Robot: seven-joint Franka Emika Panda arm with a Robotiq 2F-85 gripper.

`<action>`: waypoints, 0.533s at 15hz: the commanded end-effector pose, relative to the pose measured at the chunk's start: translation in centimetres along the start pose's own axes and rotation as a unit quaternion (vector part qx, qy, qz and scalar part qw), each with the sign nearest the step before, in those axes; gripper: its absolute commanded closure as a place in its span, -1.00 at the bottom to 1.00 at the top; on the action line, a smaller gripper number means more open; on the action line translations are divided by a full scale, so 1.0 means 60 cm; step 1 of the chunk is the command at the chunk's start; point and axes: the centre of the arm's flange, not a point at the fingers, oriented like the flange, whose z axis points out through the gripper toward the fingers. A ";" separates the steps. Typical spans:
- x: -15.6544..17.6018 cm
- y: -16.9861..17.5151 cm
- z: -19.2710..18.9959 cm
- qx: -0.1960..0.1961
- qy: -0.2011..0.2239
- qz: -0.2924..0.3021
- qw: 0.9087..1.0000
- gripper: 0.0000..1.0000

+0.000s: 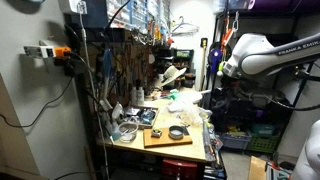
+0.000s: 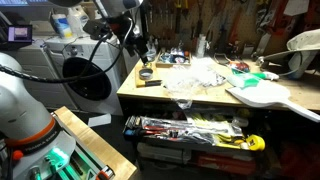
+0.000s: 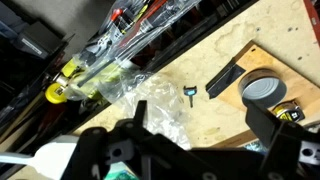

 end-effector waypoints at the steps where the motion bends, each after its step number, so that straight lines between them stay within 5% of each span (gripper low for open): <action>1: -0.012 -0.004 0.017 0.003 -0.014 -0.001 1.000 -1.00; 8: -0.029 -0.012 0.048 0.006 -0.038 -0.004 0.999 -1.00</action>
